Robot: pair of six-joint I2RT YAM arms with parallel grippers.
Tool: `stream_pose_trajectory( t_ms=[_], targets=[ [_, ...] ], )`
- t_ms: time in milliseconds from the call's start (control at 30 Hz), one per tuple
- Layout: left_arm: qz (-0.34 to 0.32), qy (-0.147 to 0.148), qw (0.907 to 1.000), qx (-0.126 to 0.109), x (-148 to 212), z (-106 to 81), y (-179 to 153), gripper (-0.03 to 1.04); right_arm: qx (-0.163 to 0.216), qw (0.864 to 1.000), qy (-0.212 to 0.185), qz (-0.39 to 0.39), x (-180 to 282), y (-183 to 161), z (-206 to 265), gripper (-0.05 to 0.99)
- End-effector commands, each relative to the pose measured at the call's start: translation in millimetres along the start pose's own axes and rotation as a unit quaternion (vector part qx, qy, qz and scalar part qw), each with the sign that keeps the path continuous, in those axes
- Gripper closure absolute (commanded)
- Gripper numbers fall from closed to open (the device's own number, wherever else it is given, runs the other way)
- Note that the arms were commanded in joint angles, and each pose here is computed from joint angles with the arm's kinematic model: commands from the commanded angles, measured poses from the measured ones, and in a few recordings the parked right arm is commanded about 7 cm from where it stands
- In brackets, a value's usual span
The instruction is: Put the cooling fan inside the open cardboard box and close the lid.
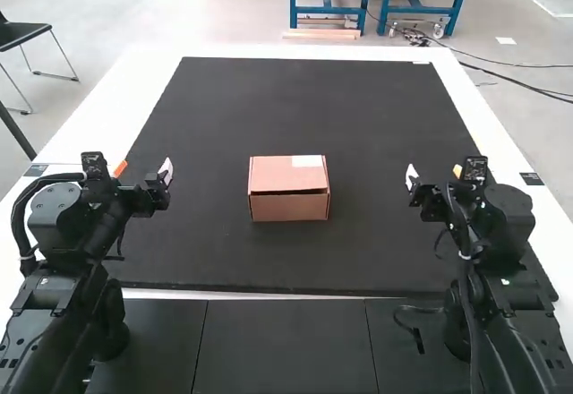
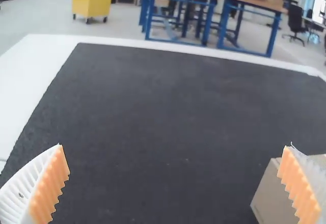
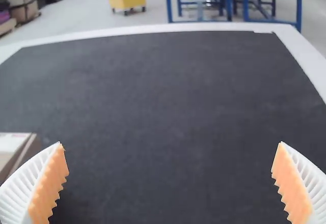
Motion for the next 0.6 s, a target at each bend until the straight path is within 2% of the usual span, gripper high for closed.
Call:
stream_pose_trajectory(
  t_ms=[0,567],
  targets=[
    [-0.006,0.006,1.0000,-0.002,0.5,2.0,0.9,0.04,0.001,1.000,0.001,0.004,-0.1,-3.0,1.0,0.02],
    [-0.006,0.010,0.9999,-0.003,0.6,3.9,1.0,0.04,0.012,1.000,-0.004,0.001,0.0,-1.6,-1.4,0.02]
  ],
)
Point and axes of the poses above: each hand's point on the last joint's axis, 136 mm out from that joint toward the fingers, its own x axis back along the fingers, its own z axis along the line the jaws close on, y = z × x, the point moved 3 cm from there along x, back along the fingers, and after that the axes turned 6 degrees about -x, right-handed, at the moved point
